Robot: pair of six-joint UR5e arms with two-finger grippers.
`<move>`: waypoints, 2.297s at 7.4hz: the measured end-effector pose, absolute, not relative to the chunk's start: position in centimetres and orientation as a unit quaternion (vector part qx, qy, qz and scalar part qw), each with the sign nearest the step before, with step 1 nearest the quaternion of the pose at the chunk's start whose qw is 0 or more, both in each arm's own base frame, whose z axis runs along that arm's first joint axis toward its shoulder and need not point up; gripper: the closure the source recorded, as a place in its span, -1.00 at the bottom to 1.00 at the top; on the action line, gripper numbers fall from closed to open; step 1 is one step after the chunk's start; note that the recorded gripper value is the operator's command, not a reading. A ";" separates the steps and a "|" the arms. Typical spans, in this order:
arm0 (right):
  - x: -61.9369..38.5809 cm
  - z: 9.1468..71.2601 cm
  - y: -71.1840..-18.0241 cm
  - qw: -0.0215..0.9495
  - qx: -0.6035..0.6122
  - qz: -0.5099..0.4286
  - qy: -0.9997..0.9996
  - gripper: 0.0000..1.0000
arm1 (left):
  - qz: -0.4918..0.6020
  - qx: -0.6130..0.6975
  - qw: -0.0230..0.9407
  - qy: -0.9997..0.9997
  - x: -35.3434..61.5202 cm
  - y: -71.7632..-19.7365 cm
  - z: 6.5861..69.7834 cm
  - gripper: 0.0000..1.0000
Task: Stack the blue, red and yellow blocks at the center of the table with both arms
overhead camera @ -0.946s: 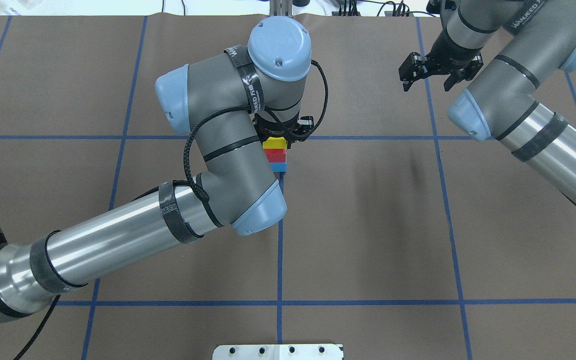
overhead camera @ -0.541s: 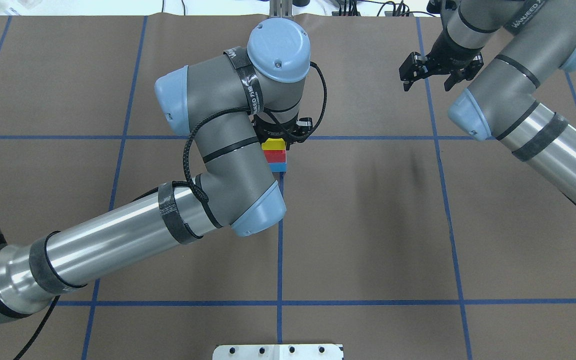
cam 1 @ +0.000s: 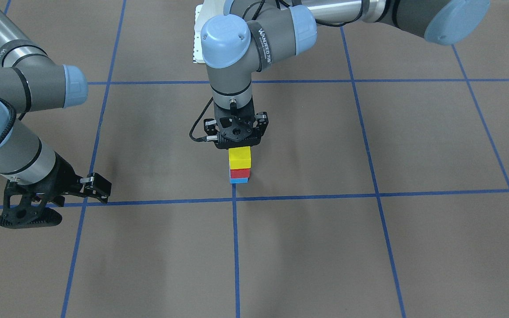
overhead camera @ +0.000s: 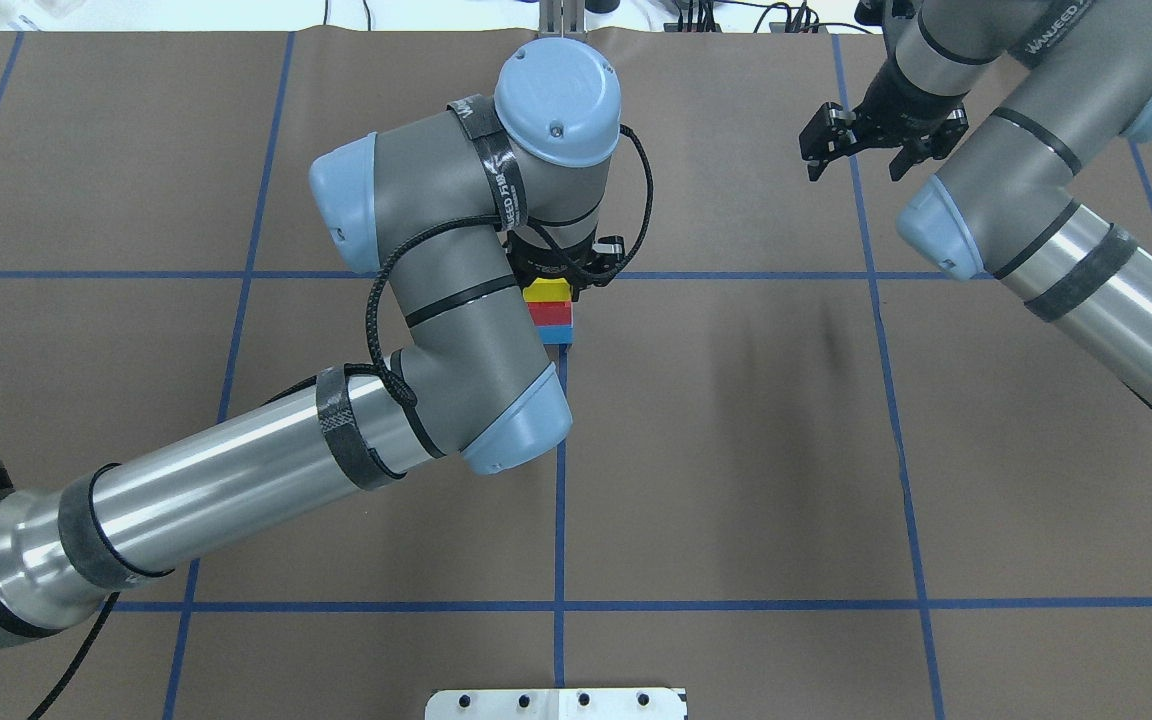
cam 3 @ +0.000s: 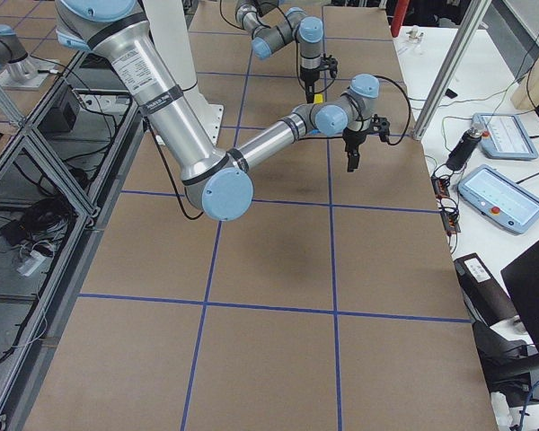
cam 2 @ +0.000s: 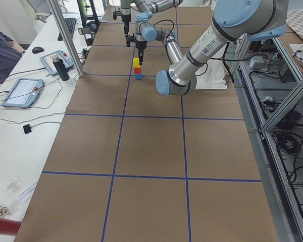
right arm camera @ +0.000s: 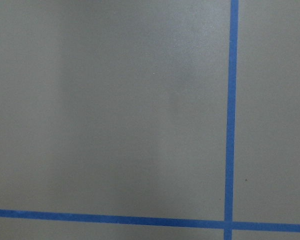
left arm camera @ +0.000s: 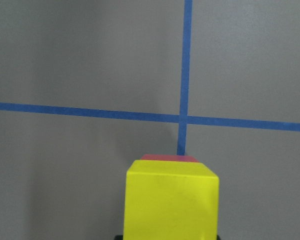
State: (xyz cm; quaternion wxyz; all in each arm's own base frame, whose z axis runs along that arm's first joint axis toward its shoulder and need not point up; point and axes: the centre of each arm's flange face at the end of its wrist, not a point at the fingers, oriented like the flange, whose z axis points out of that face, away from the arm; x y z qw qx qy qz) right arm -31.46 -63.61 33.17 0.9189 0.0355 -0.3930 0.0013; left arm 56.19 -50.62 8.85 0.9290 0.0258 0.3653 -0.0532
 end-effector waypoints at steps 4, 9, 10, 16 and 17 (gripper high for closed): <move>-31.0 33.2 -63.8 0.919 0.036 0.004 -0.393 -0.98 | -0.051 0.032 0.927 0.370 56.0 -50.5 8.4 -1.00; -21.1 37.5 -66.6 0.919 0.056 -0.027 -0.390 -0.99 | -0.002 0.099 0.920 0.378 36.1 -51.8 16.4 -1.00; -17.2 40.6 -66.8 0.921 0.059 -0.046 -0.382 -0.99 | 0.013 0.097 0.926 0.364 29.3 -52.9 22.0 -1.00; 4.0 60.8 -59.2 0.954 0.037 0.015 -0.297 -0.99 | 0.014 0.057 0.933 0.355 -3.9 -59.4 51.6 -1.00; 4.5 61.6 -58.7 0.953 0.032 0.040 -0.299 -0.99 | 0.022 0.056 0.934 0.353 -5.7 -58.5 55.0 -1.00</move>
